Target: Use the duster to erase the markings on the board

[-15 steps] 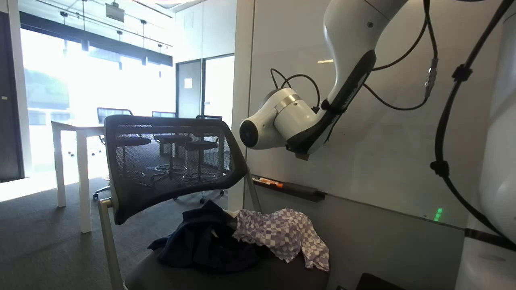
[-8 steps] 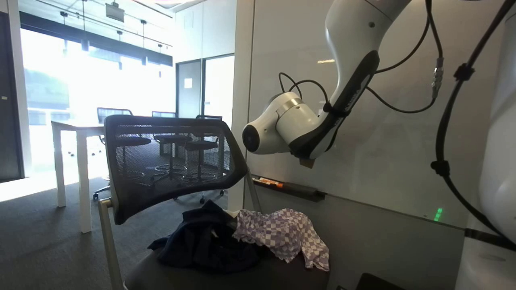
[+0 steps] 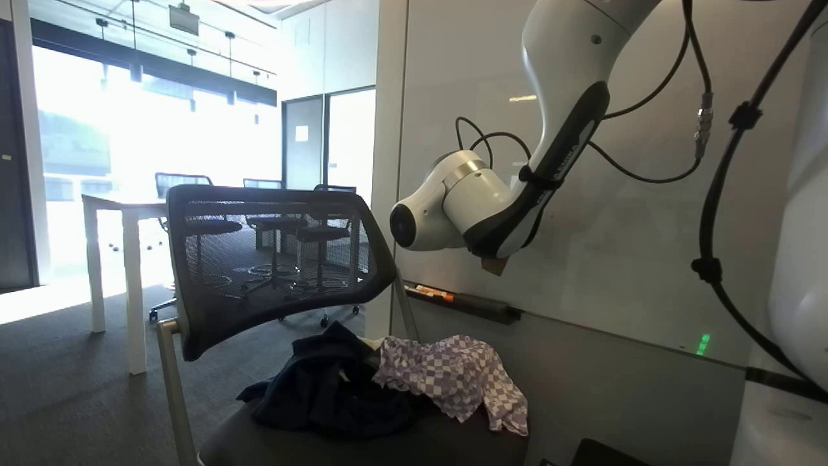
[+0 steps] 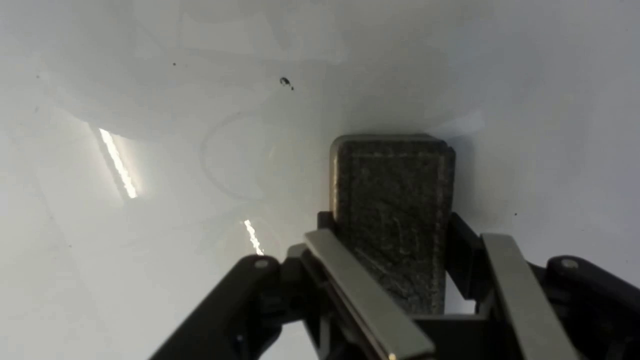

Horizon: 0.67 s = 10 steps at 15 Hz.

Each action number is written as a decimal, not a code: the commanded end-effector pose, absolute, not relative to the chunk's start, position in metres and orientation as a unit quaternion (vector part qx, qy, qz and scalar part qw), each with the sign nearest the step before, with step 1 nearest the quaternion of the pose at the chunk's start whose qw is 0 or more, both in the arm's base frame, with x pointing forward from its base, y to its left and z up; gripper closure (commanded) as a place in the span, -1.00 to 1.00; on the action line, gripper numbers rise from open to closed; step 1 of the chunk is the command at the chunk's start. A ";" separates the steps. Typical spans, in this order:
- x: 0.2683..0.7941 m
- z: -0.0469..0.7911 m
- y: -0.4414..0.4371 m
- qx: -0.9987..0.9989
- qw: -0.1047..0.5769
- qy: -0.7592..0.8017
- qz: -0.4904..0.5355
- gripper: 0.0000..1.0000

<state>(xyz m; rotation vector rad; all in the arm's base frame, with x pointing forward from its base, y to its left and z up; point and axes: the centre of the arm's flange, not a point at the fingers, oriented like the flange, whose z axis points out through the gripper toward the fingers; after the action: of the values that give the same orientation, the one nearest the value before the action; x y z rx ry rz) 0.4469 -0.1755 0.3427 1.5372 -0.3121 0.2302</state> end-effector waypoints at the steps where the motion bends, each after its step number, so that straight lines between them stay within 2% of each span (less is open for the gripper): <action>1: 0.480 0.356 -0.184 0.674 0.713 -0.151 0.118 0.42; 5: 0.528 0.374 -0.166 0.671 0.712 -0.148 0.144 0.42; 10: 0.575 0.401 -0.186 0.652 0.723 -0.175 0.144 0.42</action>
<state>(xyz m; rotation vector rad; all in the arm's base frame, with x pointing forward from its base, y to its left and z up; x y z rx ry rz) 0.5377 -0.1661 0.3850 1.4961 -0.3516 0.3428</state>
